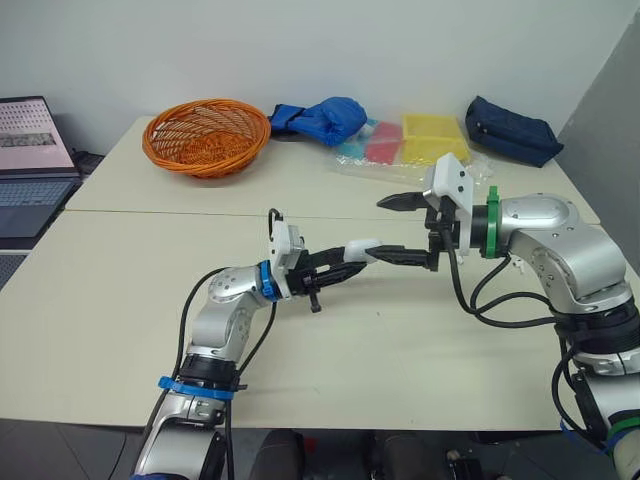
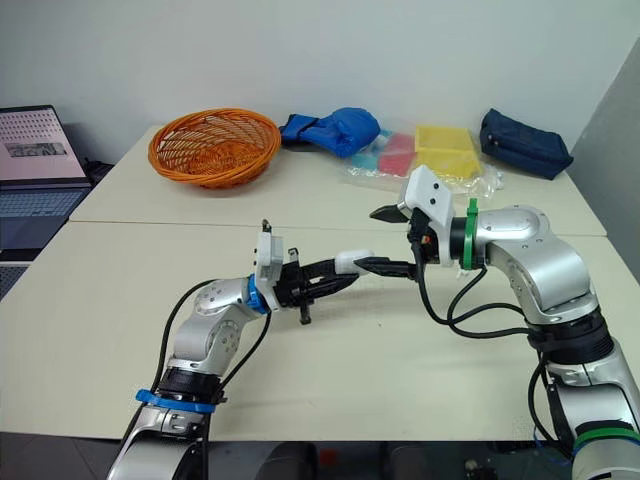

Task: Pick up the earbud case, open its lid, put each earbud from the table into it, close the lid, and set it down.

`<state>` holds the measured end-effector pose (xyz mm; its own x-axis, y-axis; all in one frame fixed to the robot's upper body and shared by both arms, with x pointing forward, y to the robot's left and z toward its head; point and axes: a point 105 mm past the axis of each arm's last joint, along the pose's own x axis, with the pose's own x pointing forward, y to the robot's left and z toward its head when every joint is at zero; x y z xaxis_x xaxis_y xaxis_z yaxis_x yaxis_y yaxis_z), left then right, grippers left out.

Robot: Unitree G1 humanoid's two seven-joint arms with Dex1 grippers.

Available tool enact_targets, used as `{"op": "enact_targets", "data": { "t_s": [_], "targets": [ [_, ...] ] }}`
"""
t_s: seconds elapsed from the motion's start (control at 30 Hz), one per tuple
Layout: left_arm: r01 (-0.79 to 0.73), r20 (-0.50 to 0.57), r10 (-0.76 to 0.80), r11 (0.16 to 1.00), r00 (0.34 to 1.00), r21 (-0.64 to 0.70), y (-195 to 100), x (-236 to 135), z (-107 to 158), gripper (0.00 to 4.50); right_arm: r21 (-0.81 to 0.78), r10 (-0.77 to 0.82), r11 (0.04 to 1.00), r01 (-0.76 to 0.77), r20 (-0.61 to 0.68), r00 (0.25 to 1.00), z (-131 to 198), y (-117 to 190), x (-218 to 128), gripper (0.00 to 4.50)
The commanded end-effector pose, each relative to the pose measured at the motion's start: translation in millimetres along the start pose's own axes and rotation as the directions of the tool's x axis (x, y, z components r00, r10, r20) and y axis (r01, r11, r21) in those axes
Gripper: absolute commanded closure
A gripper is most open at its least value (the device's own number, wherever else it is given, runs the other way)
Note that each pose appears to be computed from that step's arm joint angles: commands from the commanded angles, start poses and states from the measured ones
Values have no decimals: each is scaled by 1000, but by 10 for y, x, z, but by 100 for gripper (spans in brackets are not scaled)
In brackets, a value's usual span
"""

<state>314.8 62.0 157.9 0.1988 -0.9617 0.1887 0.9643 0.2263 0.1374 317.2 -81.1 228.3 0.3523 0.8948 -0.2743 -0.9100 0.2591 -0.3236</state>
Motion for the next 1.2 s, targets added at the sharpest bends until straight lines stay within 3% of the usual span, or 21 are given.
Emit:
{"op": "enact_targets", "data": {
  "t_s": [0.03, 0.63, 1.2],
  "targets": [
    [29, 38, -31, 999, 999, 33, -11, 61, 106, 372, -46, -13, 999, 13, 3, 1000, 61, 8, -54, 4],
    [66, 36, -68, 997, 997, 32, -27, 85, 107, 372, 1, -103, 995, 103, 34, 994, 100, -161, -119, 4],
    [75, 42, -77, 996, 996, 50, -27, 131, 152, 372, 114, -67, 992, 58, 78, 995, 210, -78, -235, 4]
  ]
}}
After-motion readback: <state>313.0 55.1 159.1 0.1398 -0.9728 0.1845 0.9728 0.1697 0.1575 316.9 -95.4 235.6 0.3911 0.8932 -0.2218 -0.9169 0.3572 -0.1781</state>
